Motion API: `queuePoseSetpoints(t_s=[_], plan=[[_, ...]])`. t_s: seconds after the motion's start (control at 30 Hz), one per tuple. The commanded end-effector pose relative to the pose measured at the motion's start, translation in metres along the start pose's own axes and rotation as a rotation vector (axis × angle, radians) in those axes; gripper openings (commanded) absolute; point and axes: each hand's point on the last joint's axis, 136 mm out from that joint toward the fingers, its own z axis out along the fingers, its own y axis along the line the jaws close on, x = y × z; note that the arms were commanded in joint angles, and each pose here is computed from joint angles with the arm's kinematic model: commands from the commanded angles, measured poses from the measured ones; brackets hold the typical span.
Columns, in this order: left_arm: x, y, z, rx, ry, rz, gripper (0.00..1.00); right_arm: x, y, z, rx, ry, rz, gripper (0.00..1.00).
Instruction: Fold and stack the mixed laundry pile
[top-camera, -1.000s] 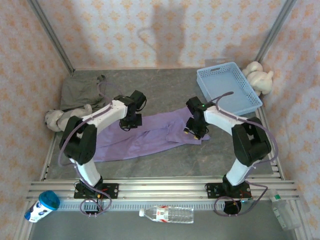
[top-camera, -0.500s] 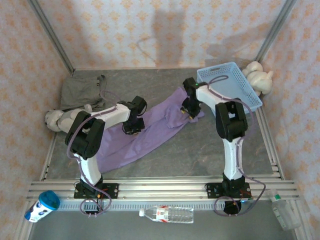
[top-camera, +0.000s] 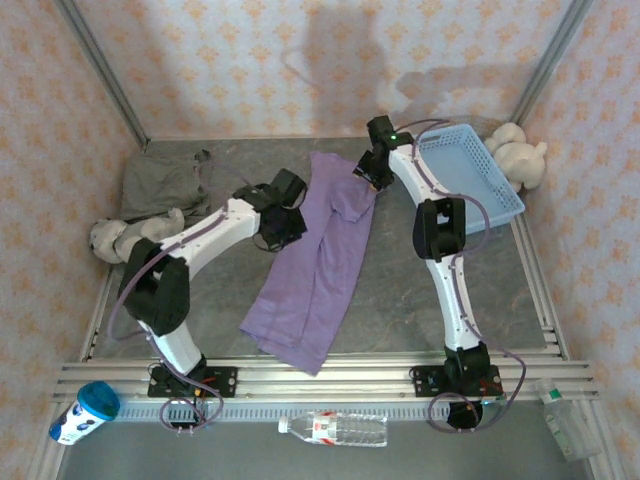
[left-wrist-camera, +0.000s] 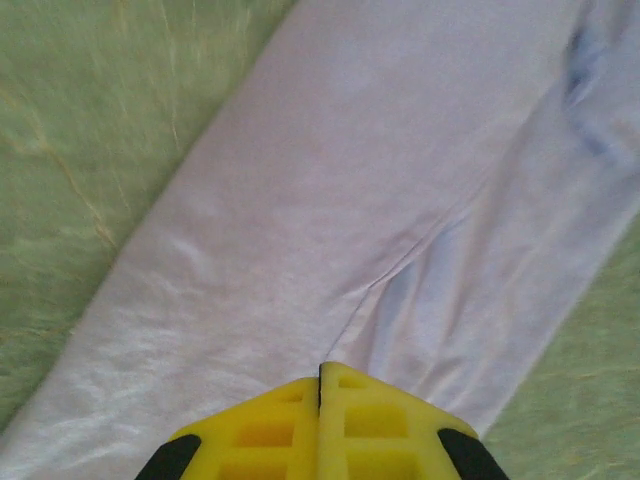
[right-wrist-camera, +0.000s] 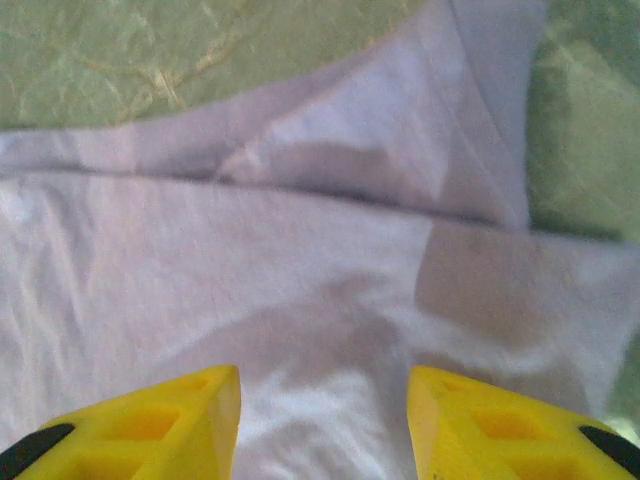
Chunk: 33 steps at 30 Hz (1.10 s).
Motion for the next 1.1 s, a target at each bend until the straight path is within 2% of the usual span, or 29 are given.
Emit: queuePoseSetpoints(t_s=[0.0,0.17,0.27,0.37,0.6,0.73,0.9,1.07], plan=[[0.004,0.029,-0.003,-0.088,0.011,0.057,0.00,0.019,0.016,-0.061,-0.022,-0.018,-0.093,0.49],[0.032,0.040,0.018,-0.087,0.083,0.112,0.00,0.078,0.007,-0.068,0.015,0.069,-0.125,0.49],[0.047,0.049,0.027,-0.118,0.115,0.150,0.00,0.107,0.002,-0.051,0.010,0.145,-0.080,0.48],[0.061,0.057,0.037,-0.144,0.146,0.173,0.00,0.117,-0.007,-0.029,0.028,0.172,-0.023,0.47],[0.099,0.086,0.063,-0.204,0.229,0.120,0.00,0.102,-0.013,0.017,0.064,0.166,0.044,0.47],[0.126,0.097,0.075,-0.208,0.266,0.046,0.00,0.080,-0.008,0.043,0.053,0.152,0.062,0.47],[0.143,0.072,0.084,-0.112,0.272,-0.050,0.00,0.051,0.016,0.066,-0.032,0.138,0.065,0.47],[0.121,0.022,0.072,0.002,0.242,-0.036,0.00,0.021,0.045,0.038,-0.140,0.075,0.024,0.48]])
